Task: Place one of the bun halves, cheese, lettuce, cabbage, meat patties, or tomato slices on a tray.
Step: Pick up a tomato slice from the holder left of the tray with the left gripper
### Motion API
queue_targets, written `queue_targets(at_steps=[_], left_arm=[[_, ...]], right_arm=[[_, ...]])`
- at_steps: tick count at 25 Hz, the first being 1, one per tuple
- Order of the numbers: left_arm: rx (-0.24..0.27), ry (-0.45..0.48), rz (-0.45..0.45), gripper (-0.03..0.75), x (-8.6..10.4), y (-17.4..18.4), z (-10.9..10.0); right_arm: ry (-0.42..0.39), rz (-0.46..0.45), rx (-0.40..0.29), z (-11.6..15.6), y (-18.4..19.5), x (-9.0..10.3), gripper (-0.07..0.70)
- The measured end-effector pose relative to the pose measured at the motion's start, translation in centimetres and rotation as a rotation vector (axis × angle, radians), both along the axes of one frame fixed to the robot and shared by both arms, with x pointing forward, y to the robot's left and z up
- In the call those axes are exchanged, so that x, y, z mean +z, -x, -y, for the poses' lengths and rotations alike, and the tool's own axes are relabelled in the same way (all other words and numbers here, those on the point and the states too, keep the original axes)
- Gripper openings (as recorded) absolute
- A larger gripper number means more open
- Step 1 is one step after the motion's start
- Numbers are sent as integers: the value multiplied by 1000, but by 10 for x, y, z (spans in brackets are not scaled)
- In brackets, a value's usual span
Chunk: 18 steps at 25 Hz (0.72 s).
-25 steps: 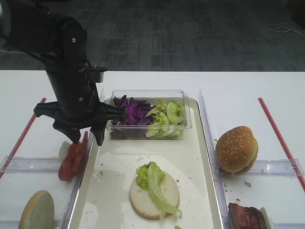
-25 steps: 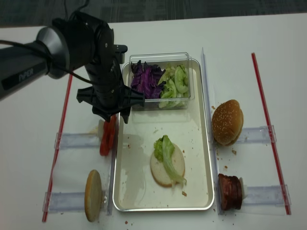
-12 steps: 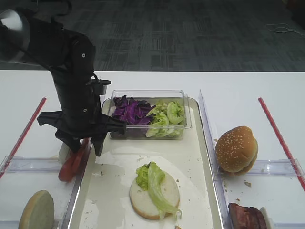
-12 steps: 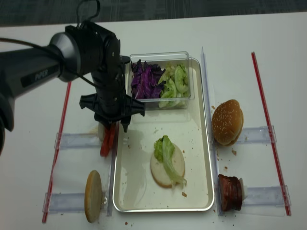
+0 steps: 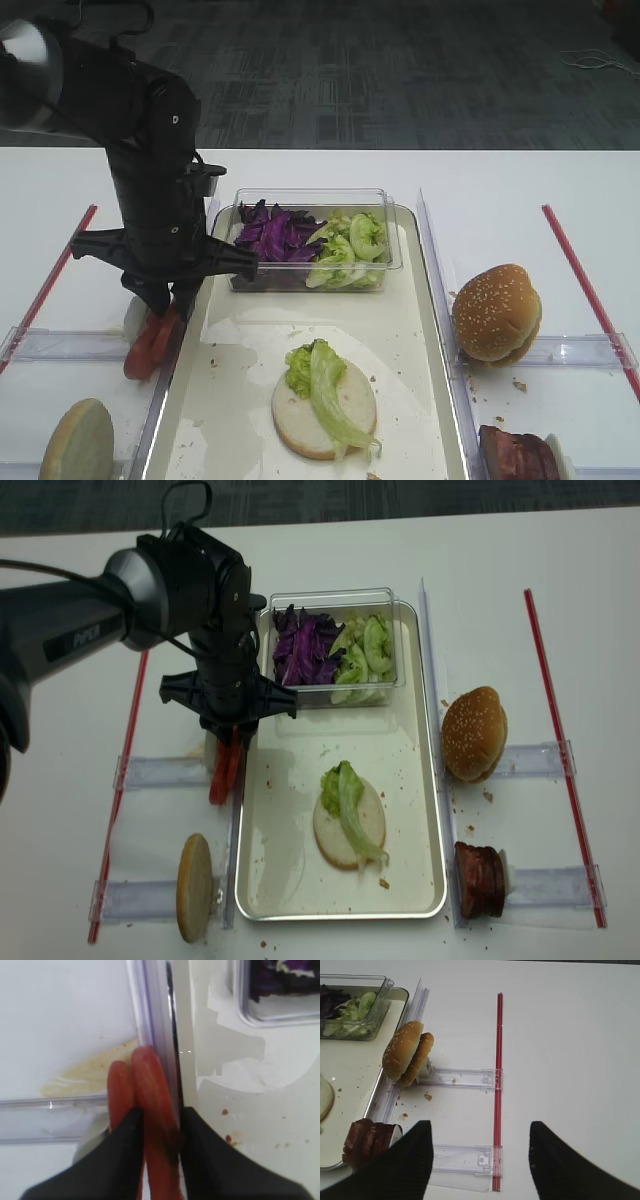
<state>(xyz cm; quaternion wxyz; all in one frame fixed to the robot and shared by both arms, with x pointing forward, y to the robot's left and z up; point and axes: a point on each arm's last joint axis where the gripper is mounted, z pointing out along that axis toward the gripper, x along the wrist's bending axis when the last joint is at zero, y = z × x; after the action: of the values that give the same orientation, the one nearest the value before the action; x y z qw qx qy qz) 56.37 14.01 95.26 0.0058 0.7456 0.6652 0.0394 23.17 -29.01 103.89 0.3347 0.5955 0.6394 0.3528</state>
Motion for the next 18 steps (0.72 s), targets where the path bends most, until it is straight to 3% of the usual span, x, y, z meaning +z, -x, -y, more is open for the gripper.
queue_targets(at_steps=[6,18], left_arm=[[1,-12,5,18,0,0,-1],[14,-27,14,7,13,4,-5]], right_arm=[[0,0,0,0,0,0,433],[0,0,0,0,0,0,426]])
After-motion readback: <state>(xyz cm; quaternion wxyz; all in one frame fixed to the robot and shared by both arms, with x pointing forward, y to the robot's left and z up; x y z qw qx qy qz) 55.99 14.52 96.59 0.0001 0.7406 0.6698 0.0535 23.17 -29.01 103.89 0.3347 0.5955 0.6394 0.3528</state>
